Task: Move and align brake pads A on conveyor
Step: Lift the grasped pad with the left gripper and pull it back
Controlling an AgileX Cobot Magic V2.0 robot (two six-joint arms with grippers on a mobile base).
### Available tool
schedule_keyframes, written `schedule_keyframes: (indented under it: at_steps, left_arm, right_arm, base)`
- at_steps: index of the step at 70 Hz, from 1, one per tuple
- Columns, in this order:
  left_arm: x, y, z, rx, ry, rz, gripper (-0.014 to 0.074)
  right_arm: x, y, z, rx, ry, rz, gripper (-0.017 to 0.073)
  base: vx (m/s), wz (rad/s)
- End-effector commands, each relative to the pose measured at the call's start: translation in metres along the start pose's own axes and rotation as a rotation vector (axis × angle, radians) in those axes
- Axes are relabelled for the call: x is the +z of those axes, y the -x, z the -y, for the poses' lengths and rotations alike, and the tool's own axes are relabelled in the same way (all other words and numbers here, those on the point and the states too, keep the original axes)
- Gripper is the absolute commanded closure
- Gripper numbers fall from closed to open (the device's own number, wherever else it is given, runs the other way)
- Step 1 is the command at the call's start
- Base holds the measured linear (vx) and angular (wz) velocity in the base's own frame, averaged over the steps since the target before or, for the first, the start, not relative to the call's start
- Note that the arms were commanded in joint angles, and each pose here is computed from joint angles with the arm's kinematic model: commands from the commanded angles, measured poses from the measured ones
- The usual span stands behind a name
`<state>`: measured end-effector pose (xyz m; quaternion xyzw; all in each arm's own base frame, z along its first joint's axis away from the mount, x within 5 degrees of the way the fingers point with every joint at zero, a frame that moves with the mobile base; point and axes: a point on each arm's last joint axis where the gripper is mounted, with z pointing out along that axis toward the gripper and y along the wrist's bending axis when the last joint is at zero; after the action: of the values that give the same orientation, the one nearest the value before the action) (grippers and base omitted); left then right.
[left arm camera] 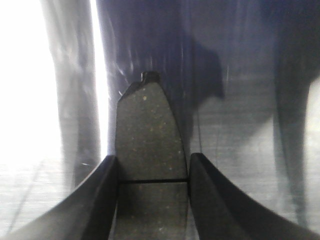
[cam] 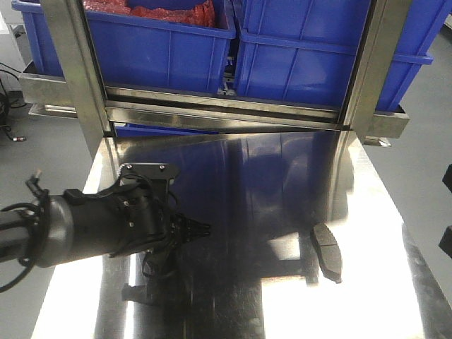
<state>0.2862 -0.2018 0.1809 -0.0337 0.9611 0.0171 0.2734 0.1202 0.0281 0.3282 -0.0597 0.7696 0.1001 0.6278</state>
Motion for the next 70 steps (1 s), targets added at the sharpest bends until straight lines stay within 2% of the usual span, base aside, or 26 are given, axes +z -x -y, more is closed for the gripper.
schedule_keyframes:
  at_steps: [1, 18, 34, 49, 57, 70]
  left_arm:
    - [-0.033, 0.019, -0.004, -0.007, -0.027, 0.105, 0.0382]
    - [-0.064, 0.019, -0.027, -0.008, -0.022, 0.174, 0.0382]
    - [-0.101, -0.001, -0.068, -0.044, -0.033, 0.233, 0.0381]
    - [-0.138, -0.014, -0.102, -0.081, -0.086, 0.333, 0.0381]
    - [-0.151, -0.017, -0.113, -0.09, -0.102, 0.383, 0.0381]
    - [-0.16, -0.018, -0.12, -0.11, -0.1, 0.403, 0.0381]
  right_arm:
    - [-0.002, 0.016, 0.0, -0.011, -0.004, 0.101, 0.0568]
    - [-0.002, 0.016, 0.0, -0.011, -0.004, 0.101, 0.0568]
    - [-0.002, 0.016, 0.0, -0.011, -0.004, 0.101, 0.0568]
    - [-0.002, 0.016, 0.0, -0.011, -0.004, 0.101, 0.0568]
    - [-0.002, 0.016, 0.0, -0.011, -0.004, 0.101, 0.0568]
    - [-0.002, 0.016, 0.0, -0.011, -0.004, 0.101, 0.0568]
  base:
    - [0.0, 0.0]
    - [0.0, 0.0]
    - [0.0, 0.0]
    - [0.0, 0.0]
    - [0.0, 0.0]
    - [0.0, 0.0]
